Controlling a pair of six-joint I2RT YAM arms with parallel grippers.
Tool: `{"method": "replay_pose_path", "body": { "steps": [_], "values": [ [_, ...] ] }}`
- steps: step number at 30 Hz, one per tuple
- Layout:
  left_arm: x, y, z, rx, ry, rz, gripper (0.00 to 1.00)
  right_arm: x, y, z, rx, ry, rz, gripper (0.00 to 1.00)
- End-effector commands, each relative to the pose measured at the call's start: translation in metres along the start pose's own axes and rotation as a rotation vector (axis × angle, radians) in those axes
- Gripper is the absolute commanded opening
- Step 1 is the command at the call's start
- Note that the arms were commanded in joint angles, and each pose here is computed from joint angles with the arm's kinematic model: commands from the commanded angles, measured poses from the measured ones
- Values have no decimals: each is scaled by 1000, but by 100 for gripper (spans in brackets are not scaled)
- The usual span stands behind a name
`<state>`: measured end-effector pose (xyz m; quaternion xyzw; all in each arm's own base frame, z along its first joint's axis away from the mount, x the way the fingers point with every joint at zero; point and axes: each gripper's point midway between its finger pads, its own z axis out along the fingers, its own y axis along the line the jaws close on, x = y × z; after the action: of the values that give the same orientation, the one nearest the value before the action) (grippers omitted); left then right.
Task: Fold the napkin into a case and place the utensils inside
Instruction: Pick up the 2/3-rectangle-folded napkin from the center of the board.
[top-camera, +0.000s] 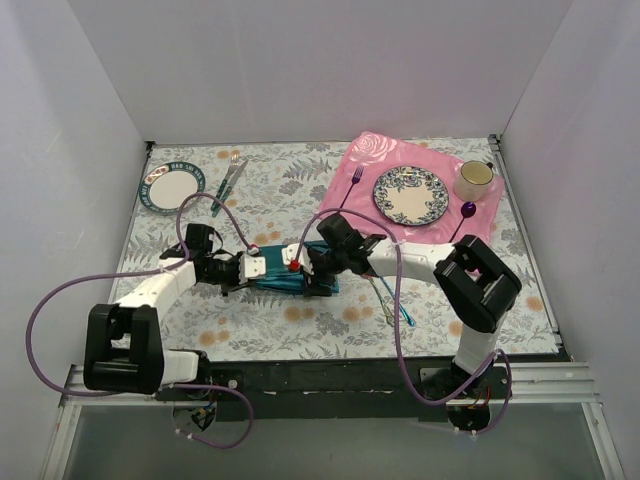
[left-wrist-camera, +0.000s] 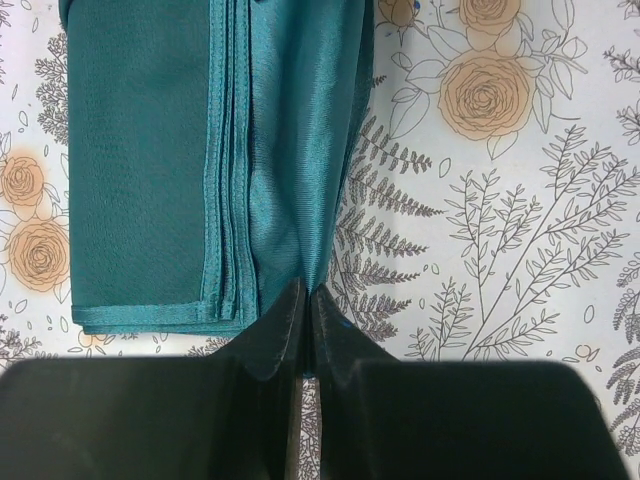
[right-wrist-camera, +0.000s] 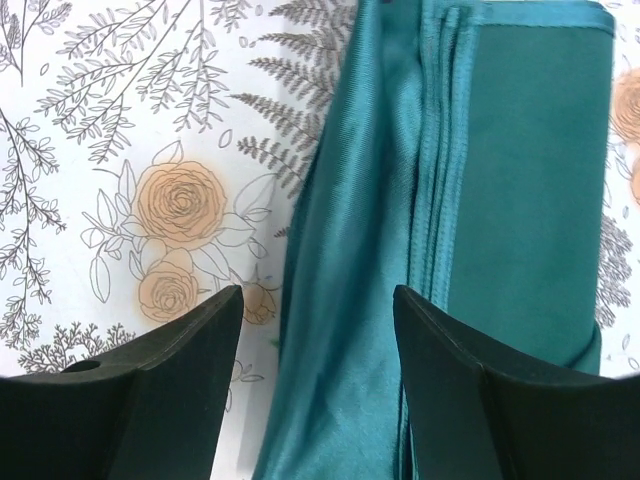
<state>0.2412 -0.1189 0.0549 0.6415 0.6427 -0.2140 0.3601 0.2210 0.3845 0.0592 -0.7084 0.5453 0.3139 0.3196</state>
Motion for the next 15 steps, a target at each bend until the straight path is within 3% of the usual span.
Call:
{"method": "replay_pose_path", "body": {
  "steps": [1, 15],
  "values": [
    [-13, 1, -5, 34, -60, -45, 0, -23, -3, 2, 48, -34, -134, 70],
    [-15, 13, -12, 82, -106, -148, 0, -6, -3, 24, 128, 54, -206, 67]
  ]
}}
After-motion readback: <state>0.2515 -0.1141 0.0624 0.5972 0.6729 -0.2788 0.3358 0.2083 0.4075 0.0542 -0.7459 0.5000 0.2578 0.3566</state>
